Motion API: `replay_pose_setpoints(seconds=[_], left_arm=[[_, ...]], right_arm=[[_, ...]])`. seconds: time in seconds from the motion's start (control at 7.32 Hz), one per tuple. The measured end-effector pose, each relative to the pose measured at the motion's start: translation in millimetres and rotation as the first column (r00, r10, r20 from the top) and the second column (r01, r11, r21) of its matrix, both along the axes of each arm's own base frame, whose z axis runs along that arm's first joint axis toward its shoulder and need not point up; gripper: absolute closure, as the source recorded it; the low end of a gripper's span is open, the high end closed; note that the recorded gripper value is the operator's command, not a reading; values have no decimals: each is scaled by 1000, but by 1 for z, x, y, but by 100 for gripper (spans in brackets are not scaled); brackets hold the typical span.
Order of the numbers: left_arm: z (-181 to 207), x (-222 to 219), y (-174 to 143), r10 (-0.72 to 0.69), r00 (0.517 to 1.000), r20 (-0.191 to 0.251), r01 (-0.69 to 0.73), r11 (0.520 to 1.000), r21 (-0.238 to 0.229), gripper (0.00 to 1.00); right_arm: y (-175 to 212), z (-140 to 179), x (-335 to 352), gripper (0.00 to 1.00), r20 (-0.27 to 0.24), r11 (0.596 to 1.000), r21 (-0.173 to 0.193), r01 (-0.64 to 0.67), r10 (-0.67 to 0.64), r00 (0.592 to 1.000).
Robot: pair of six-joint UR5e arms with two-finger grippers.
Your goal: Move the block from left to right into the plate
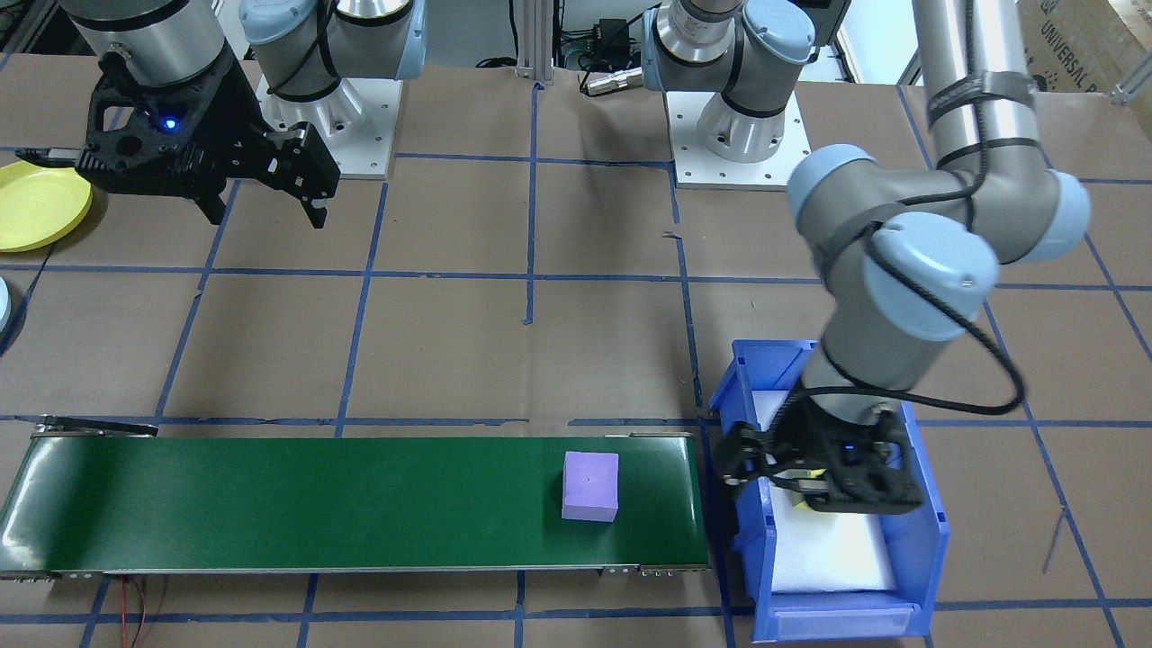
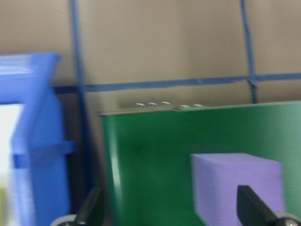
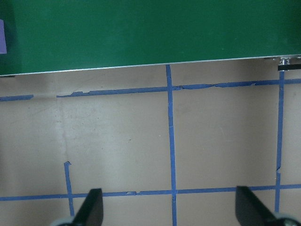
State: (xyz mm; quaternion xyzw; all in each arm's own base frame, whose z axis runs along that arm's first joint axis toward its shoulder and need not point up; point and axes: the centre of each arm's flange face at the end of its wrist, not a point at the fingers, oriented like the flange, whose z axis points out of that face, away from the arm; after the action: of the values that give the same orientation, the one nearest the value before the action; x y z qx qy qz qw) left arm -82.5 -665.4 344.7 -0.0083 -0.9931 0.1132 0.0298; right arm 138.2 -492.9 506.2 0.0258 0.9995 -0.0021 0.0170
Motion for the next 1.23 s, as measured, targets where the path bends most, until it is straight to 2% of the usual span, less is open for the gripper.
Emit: replay_pose_setpoints(seconds=[0.14, 0.27, 0.68, 0.96, 1.09, 1.23], left_arm=[[-2, 44, -2, 0, 1000, 1, 0, 1000, 15, 0], [-16, 64, -4, 1, 1000, 0, -1, 999, 40, 0], [-75, 76, -9, 10, 1000, -16, -8, 991, 135, 0], [-101, 75, 2, 8, 1000, -23, -3, 982, 187, 0], [-122, 73, 14, 8, 1000, -23, -3, 974, 227, 25], [-136, 73, 20, 5, 1000, -12, -1, 970, 241, 75]], right_arm=[[0, -1, -1, 0, 11, 1000, 11, 5, -5, 1000], [-1, -2, -4, 0, 21, 1000, 21, 12, -13, 1000], [-22, -16, -25, 0, 13, 999, 30, 34, -34, 999], [-49, -31, -61, 0, -29, 999, 6, 32, -32, 999], [-61, -38, -94, 0, -39, 999, -5, 35, -35, 999], [-70, -47, -131, 0, -42, 1000, -2, 30, -30, 999]])
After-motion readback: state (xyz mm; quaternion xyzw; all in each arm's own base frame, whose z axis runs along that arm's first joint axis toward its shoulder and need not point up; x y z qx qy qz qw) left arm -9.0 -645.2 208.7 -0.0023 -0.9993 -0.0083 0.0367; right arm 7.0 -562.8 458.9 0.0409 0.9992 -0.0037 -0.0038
